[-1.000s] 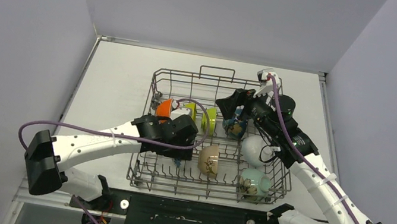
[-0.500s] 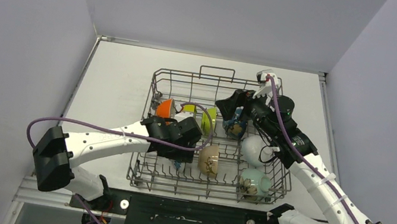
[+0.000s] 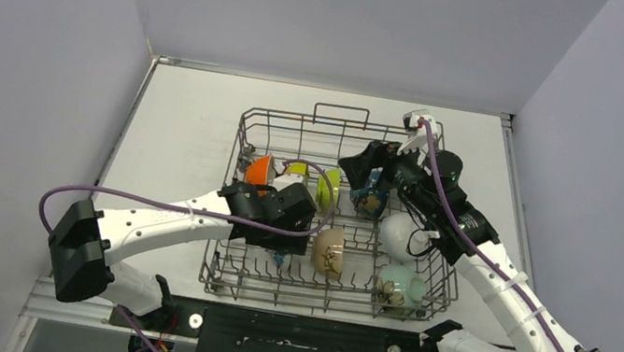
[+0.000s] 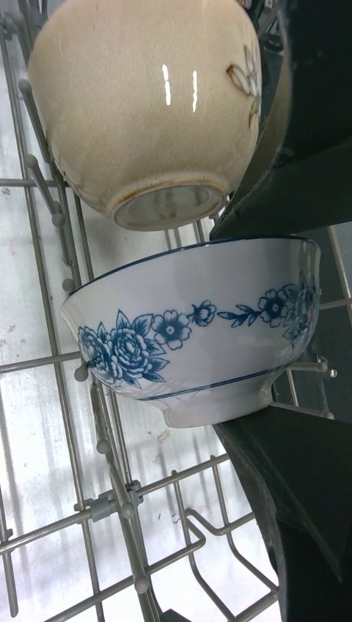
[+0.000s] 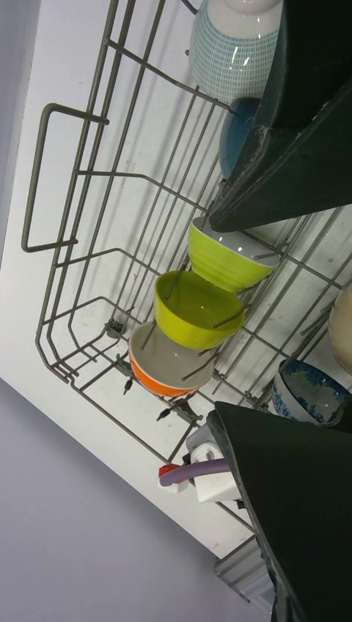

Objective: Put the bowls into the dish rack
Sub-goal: Place the bowl in the dish rack.

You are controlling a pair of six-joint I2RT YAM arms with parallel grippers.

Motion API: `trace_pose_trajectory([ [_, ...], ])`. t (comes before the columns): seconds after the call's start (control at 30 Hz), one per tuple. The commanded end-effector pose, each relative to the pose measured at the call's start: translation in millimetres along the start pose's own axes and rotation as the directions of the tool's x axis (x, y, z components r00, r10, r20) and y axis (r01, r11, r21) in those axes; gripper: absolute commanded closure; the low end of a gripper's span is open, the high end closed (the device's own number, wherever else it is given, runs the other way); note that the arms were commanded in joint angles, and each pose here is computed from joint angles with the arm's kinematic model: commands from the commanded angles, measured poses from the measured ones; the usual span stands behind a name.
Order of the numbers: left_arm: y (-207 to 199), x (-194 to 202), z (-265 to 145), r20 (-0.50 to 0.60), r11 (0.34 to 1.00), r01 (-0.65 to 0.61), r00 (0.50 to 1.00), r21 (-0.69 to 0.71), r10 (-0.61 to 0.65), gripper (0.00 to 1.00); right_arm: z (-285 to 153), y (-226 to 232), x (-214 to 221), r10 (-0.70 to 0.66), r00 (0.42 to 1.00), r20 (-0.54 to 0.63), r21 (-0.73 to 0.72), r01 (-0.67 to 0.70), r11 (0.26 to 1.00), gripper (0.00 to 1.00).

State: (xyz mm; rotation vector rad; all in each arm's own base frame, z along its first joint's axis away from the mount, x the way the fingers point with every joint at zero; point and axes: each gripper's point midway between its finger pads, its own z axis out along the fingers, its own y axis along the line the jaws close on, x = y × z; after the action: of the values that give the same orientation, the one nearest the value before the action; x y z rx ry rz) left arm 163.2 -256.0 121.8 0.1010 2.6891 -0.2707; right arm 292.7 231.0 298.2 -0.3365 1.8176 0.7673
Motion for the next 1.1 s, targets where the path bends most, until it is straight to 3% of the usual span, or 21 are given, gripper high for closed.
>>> trace_pose_trajectory([
  [0.0,-20.6,-26.2,-16.7,0.105,0.993,0.051,0.992,0.103,-0.062,0.24,0.6,1.8,-7.3,-0.020,0.999,0.029,-0.006,0.020,1.000,0.10],
  [0.77,0.5,-41.6,-40.7,0.166,0.998,0.053,0.984,0.046,-0.060,0.20,-1.2,4.4,-11.1,-0.020,0.999,0.039,-0.014,0.020,1.000,0.10],
  [0.93,-5.3,-64.1,-67.1,0.258,0.994,0.014,0.965,0.105,-0.041,0.20,-1.4,5.9,-14.4,-0.024,0.999,0.043,-0.018,0.024,1.000,0.10],
  [1.07,-11.1,-89.8,-105.7,0.388,0.978,-0.055,0.921,0.199,-0.028,0.20,-1.7,8.2,-17.9,-0.025,0.999,0.048,-0.025,0.026,0.999,0.10],
])
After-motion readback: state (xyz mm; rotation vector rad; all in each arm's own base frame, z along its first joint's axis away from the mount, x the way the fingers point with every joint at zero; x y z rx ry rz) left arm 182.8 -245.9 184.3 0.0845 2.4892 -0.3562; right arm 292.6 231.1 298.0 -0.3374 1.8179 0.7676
